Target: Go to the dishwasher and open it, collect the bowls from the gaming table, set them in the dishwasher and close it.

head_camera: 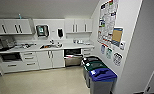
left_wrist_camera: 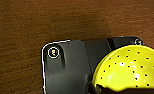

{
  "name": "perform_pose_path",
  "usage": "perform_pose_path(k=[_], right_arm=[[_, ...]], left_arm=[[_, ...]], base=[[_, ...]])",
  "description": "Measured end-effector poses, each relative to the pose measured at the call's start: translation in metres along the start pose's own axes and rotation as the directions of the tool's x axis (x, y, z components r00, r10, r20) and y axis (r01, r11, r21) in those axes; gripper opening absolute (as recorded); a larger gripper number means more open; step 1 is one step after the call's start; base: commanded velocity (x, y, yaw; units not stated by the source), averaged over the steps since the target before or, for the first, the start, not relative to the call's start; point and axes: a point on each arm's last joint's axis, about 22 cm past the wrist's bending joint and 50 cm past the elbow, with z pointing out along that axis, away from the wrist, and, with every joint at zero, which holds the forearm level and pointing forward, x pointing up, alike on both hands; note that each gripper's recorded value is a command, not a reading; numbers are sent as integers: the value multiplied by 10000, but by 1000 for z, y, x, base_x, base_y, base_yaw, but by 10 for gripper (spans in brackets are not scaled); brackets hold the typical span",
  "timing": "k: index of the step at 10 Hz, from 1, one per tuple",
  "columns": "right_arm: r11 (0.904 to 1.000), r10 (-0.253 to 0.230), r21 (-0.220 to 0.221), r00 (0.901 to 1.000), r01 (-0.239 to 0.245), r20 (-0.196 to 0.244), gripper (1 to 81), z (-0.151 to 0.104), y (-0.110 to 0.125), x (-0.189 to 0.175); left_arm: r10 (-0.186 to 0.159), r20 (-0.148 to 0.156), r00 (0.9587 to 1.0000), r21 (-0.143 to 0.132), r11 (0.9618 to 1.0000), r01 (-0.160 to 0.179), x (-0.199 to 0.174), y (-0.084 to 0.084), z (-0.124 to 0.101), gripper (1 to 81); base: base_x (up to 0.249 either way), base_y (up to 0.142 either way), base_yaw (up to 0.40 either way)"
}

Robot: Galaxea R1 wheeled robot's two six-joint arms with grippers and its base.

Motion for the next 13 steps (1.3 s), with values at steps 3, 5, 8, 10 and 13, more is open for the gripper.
perform_pose_path(k=[3,5,8,10,13], right_arm=[[10000,3,2,10000,-3,-7,10,0,0,0],[10000,9,-12,10000,-9,11,10,0,1,-1],[10000,-6,31,10000,6,-15,10,1,-3,1],[10000,-10,31,10000,10,-10,10,1,-3,2],[10000,-12,32,10000,12,-12,10,1,-3,2]], left_arm=[[15,-64,10000,-2,10000,-15,5,0,0,10],[-1,25,10000,2,10000,1,-2,0,0,10],[4,-8,10000,5,10000,-4,0,0,0,10],[7,-23,10000,-1,10000,-7,1,0,0,10],[2,-18,10000,-1,10000,-2,1,0,0,10]], base=[[171,0,0],[170,0,0],[170,0,0],[171,0,0],[170,0,0]])
